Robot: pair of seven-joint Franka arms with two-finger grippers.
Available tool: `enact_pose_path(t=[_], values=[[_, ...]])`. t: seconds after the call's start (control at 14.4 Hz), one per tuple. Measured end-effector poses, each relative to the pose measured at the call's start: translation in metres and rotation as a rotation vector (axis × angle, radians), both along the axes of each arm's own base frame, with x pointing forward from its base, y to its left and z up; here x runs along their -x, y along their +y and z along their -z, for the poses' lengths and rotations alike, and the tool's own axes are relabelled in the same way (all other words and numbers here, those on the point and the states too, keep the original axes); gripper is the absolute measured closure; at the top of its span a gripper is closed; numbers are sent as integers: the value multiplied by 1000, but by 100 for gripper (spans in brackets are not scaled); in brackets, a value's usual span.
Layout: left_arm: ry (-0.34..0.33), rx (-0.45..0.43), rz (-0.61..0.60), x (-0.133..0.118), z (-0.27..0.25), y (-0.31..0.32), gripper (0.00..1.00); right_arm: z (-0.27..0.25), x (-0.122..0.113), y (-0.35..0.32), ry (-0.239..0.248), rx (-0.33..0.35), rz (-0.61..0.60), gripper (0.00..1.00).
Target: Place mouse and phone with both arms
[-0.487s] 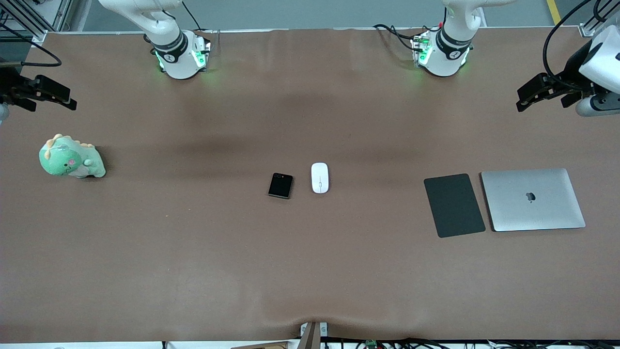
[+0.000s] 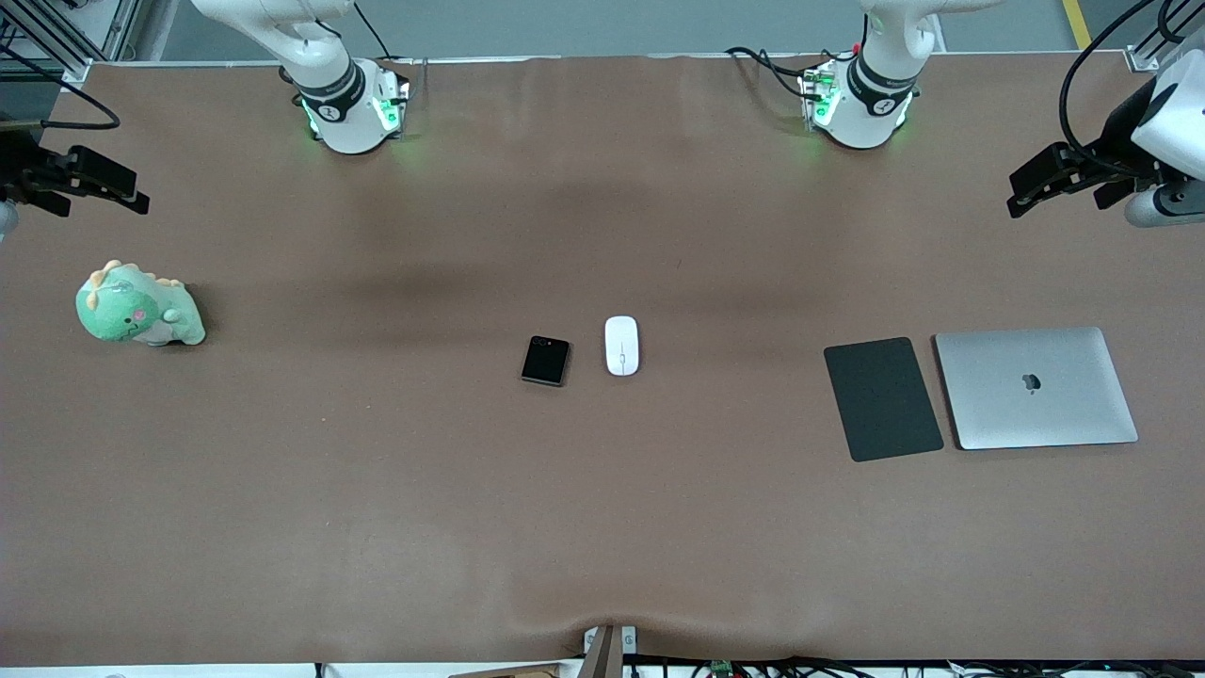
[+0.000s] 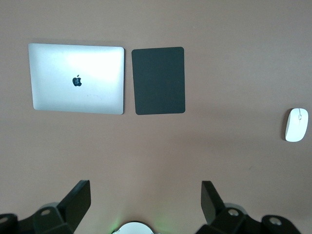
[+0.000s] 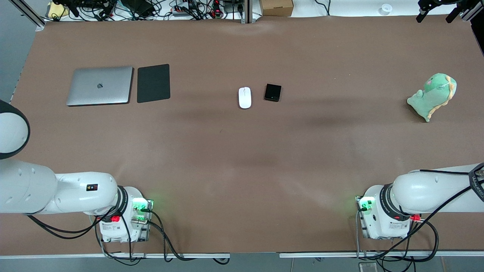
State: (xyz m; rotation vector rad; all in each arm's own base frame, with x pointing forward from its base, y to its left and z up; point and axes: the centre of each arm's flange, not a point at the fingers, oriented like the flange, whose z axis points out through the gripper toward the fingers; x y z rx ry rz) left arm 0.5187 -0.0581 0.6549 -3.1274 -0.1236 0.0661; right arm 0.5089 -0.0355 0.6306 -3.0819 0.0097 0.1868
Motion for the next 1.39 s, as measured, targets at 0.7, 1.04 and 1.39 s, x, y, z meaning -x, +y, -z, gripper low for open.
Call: enact_pose_path(t=[0.7,1.04,1.39], values=[[20,1,1,-6,11,0,0,0,0,0,0,0,0,0],[39,6,-23,-28,40,-9,0,0,0,0,0,0,0,0],[57,12,-10,-48,74,-36,0,1,0,0,1,0,-1,0]])
